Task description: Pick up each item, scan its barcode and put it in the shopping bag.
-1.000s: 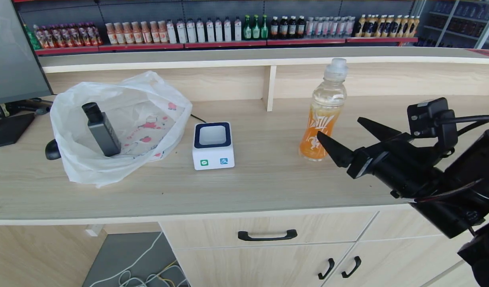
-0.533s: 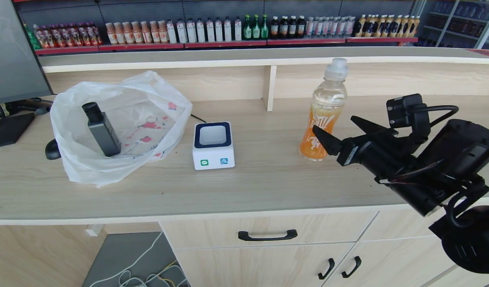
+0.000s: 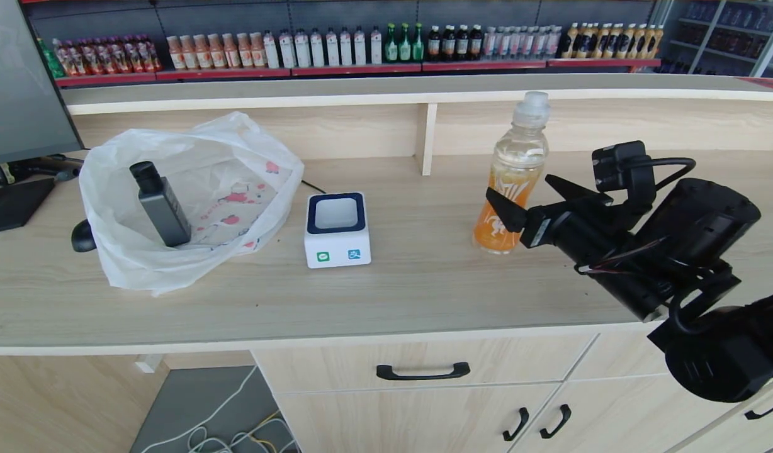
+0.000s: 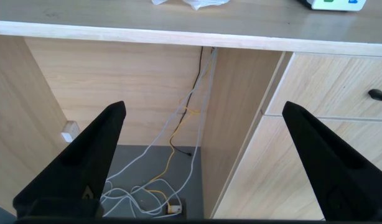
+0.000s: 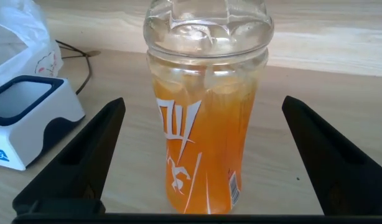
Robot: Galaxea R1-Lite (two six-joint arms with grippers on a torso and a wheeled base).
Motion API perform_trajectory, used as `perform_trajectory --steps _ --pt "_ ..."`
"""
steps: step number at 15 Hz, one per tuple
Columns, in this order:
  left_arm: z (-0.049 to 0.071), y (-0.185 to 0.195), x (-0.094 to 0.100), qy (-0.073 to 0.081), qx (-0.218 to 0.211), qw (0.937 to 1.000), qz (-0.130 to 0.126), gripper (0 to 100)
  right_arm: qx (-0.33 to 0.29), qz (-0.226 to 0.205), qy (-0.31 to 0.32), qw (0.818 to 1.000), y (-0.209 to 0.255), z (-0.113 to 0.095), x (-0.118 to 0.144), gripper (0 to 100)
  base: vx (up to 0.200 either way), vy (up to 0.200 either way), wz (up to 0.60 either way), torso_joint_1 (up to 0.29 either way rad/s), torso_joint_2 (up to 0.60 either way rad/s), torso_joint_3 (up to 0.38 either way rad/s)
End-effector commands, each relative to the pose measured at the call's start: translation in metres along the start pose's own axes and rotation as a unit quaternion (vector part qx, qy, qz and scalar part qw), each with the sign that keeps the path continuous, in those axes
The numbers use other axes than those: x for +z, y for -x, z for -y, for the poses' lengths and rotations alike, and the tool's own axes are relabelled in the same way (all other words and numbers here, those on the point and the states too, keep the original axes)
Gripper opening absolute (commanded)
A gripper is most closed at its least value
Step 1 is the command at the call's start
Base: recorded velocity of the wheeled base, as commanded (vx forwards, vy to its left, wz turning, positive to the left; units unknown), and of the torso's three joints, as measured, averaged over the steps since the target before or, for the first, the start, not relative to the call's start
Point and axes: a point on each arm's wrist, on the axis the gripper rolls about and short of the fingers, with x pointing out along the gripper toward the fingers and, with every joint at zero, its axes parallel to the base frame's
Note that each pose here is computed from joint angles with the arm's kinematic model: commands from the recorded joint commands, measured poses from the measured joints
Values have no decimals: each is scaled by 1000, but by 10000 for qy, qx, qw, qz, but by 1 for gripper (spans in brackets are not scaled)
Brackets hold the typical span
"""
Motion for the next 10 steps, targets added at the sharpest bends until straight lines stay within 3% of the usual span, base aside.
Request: perform_trajectory --steps 1,10 --pt "0 0 0 0 4 10000 0 100 -55 -43 8 10000 -8 4 -7 100 0 0 0 0 0 0" --pt "0 0 0 0 -3 10000 0 100 -54 80 10 10000 -28 2 -12 100 0 0 0 0 0 0"
